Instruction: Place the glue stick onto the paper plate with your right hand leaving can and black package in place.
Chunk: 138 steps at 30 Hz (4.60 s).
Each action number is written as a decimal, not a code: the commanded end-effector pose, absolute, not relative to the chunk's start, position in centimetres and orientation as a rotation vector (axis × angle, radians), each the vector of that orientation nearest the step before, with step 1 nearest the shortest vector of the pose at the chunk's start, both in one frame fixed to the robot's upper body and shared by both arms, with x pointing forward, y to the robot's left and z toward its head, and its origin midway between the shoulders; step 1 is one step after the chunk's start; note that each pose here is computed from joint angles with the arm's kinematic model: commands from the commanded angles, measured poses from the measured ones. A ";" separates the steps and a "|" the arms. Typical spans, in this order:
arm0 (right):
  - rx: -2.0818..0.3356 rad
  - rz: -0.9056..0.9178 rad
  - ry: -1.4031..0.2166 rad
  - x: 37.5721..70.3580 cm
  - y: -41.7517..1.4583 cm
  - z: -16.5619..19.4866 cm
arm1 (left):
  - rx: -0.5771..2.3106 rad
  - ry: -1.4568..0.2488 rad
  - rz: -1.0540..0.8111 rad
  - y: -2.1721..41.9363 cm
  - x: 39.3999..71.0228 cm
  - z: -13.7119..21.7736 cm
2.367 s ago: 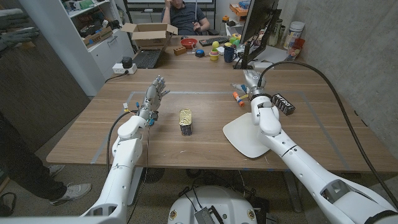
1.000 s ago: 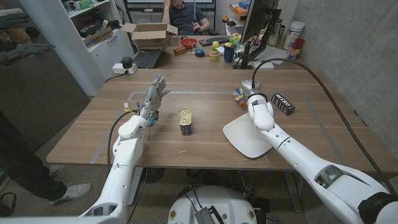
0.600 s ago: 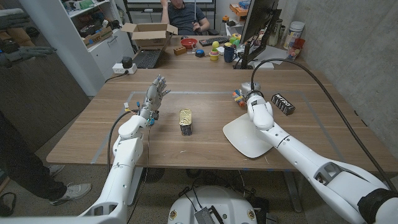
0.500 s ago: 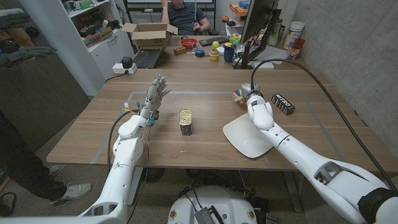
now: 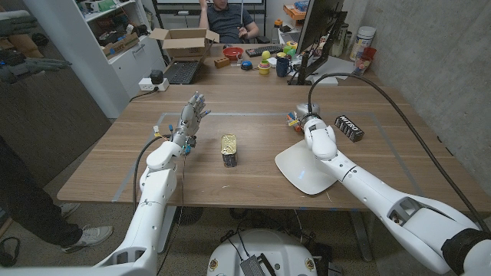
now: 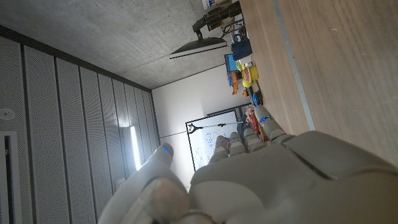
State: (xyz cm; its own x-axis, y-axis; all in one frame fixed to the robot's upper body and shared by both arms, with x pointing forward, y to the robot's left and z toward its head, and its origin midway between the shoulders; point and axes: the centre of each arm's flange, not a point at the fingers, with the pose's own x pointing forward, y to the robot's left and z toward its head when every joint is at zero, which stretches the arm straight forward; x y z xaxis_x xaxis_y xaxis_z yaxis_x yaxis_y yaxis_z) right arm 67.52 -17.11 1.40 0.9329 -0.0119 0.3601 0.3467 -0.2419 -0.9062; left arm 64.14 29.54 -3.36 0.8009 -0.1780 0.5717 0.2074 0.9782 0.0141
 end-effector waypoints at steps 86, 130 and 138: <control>-1.829 -0.221 -0.299 69.5 -15.2 2.7 | -0.064 -0.616 -0.201 30.3 65.9 -3.0; -1.649 -0.357 -0.418 64.1 -17.6 7.0 | -0.060 -0.638 -0.208 30.0 64.8 -2.8; -1.678 -0.377 -0.398 62.9 -18.6 6.4 | -0.058 -0.639 -0.217 29.8 64.8 -2.7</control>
